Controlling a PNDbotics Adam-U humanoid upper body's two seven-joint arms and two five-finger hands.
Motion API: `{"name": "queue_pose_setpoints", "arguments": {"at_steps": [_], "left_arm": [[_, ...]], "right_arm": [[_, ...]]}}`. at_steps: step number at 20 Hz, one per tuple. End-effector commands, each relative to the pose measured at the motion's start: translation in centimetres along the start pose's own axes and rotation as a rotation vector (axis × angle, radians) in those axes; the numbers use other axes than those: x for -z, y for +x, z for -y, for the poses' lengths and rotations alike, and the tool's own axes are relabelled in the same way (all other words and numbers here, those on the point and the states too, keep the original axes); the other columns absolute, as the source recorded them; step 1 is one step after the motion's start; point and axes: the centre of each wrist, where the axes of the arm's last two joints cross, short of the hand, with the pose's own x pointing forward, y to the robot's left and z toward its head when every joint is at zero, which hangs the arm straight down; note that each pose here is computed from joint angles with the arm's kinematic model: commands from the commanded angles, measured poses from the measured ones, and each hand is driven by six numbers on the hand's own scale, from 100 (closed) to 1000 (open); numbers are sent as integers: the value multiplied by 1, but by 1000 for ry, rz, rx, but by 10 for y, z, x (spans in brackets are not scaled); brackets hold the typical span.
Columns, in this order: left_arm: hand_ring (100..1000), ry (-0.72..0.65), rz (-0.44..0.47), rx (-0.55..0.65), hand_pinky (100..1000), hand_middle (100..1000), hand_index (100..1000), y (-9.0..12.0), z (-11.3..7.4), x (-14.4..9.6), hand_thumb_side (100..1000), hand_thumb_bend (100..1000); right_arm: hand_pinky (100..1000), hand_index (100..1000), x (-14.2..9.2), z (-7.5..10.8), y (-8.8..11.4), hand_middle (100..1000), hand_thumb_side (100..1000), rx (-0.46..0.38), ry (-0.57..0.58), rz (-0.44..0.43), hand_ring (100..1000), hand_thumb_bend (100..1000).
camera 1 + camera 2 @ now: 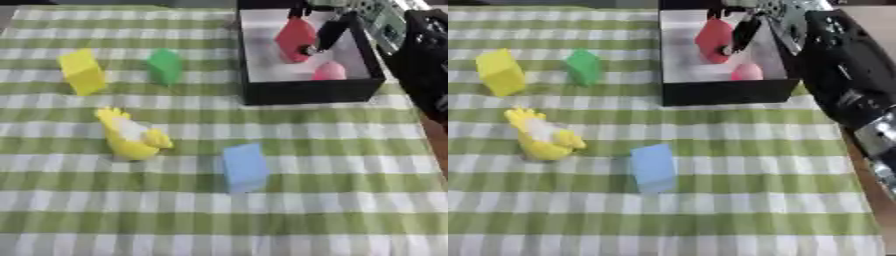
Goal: Pick up objects on the table and place them in the box.
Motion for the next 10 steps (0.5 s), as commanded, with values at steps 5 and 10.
{"name": "queue_pose_setpoints", "arguments": {"at_steps": [5, 10], "left_arm": [[747, -11, 41, 13, 711, 787, 846, 9, -3, 5, 616, 310], [746, -7, 37, 17, 712, 787, 845, 8, -4, 4, 617, 310]], "right_arm": [[932, 940, -10, 19, -7, 890, 172, -38, 9, 6, 915, 412], [925, 931, -19, 36, -4, 872, 103, -25, -70, 29, 894, 397]]}}
